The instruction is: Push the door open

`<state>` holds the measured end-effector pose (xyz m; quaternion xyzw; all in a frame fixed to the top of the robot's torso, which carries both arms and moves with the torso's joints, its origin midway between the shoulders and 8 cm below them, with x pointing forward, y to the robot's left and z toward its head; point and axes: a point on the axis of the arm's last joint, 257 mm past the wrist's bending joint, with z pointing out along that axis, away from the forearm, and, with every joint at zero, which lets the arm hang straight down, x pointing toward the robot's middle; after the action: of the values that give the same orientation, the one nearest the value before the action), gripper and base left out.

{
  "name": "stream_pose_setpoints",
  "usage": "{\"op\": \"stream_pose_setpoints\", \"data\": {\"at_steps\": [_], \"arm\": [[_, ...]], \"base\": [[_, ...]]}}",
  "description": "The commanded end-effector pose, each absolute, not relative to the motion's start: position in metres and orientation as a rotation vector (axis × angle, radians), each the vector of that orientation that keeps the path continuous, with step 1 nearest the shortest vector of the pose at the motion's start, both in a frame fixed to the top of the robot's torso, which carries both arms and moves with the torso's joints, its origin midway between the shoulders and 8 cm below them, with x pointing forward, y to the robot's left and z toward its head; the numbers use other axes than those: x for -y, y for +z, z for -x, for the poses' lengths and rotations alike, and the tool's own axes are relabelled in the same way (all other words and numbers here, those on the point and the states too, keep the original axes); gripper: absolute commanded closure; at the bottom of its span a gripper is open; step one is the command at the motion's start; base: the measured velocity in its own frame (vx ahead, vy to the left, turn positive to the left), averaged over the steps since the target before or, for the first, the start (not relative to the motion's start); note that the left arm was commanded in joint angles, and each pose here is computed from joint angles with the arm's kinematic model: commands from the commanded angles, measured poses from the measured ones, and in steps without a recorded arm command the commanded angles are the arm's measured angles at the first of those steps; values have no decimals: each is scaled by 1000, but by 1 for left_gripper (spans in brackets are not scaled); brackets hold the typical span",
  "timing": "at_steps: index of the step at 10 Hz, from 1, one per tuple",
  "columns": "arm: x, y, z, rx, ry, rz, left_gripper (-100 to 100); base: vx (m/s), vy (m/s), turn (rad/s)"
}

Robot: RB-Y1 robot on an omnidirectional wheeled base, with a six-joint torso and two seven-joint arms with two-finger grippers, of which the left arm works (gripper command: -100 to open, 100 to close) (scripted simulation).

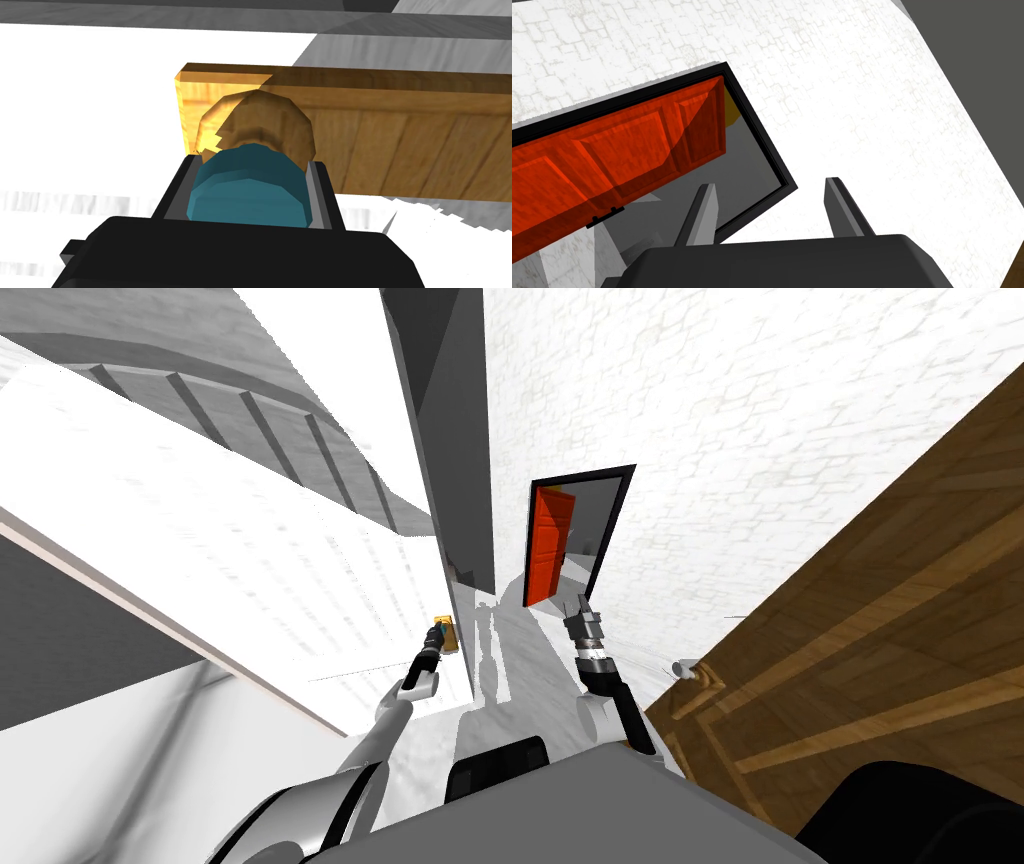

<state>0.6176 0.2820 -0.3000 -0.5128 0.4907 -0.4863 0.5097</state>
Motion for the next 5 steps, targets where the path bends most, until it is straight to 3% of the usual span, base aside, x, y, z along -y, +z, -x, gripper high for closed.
{"op": "stream_pose_setpoints", "data": {"at_steps": [1, 5], "arm": [[-290, -298, -618, -1167, -1162, 1238, 100], [-315, -297, -615, -1133, -1129, 1258, 100]], "base": [[171, -104, 69], [176, -87, 52]]}}
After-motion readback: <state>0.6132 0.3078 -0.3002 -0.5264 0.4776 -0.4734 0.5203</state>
